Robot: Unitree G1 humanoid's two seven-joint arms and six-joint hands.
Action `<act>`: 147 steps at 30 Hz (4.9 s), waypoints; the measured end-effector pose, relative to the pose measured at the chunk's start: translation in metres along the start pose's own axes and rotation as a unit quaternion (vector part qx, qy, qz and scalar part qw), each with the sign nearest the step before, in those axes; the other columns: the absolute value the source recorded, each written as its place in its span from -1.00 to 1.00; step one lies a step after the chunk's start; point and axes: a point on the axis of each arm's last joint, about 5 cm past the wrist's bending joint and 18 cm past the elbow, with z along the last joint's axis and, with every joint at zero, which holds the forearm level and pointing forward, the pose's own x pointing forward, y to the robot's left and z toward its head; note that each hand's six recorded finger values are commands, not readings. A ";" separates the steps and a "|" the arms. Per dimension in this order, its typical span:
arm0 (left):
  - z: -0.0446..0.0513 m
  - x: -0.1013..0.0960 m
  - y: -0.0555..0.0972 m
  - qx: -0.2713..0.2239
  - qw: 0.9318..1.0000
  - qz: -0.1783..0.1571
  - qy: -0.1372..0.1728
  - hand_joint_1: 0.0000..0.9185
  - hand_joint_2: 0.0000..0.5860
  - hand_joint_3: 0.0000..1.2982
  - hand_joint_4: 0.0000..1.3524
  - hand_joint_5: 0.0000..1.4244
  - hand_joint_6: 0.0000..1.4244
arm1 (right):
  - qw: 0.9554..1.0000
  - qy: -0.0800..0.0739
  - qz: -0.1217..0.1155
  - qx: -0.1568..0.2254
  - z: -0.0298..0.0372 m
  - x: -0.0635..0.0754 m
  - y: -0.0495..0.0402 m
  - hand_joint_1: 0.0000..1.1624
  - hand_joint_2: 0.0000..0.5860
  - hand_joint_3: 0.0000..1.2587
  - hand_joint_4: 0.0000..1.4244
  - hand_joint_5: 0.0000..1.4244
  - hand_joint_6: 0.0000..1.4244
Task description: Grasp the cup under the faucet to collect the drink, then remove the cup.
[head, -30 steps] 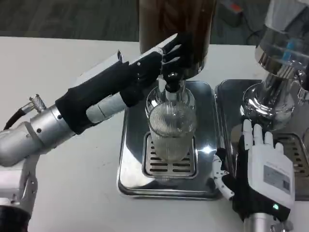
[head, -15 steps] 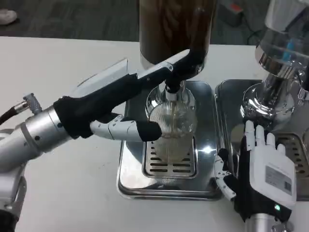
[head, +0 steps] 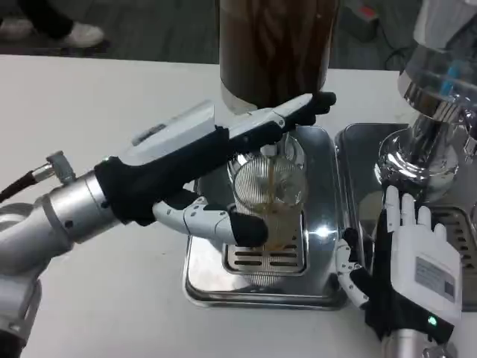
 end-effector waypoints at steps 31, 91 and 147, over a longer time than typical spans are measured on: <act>0.0038 -0.002 -0.002 0.041 0.999 -0.002 0.009 -1.00 -0.71 -0.99 -1.00 -0.87 -0.90 | 0.956 -0.008 0.043 0.292 -0.0004 0.007 -0.0239 -0.16 0.30 -1.00 -1.00 -1.00 -1.00; -0.0114 -0.083 -0.033 0.021 0.953 0.210 0.216 -1.00 -0.51 -1.00 -1.00 -1.00 -1.00 | 0.873 -0.101 0.146 0.455 -0.0080 0.028 0.0074 0.30 -0.35 -1.00 -1.00 -1.00 -1.00; -0.0068 -0.119 -0.067 -0.001 0.935 0.144 0.323 -1.00 -0.48 -1.00 -1.00 -1.00 -1.00 | 0.873 -0.138 0.164 0.438 0.0093 0.034 0.0285 0.38 -0.46 -1.00 -1.00 -0.94 -0.70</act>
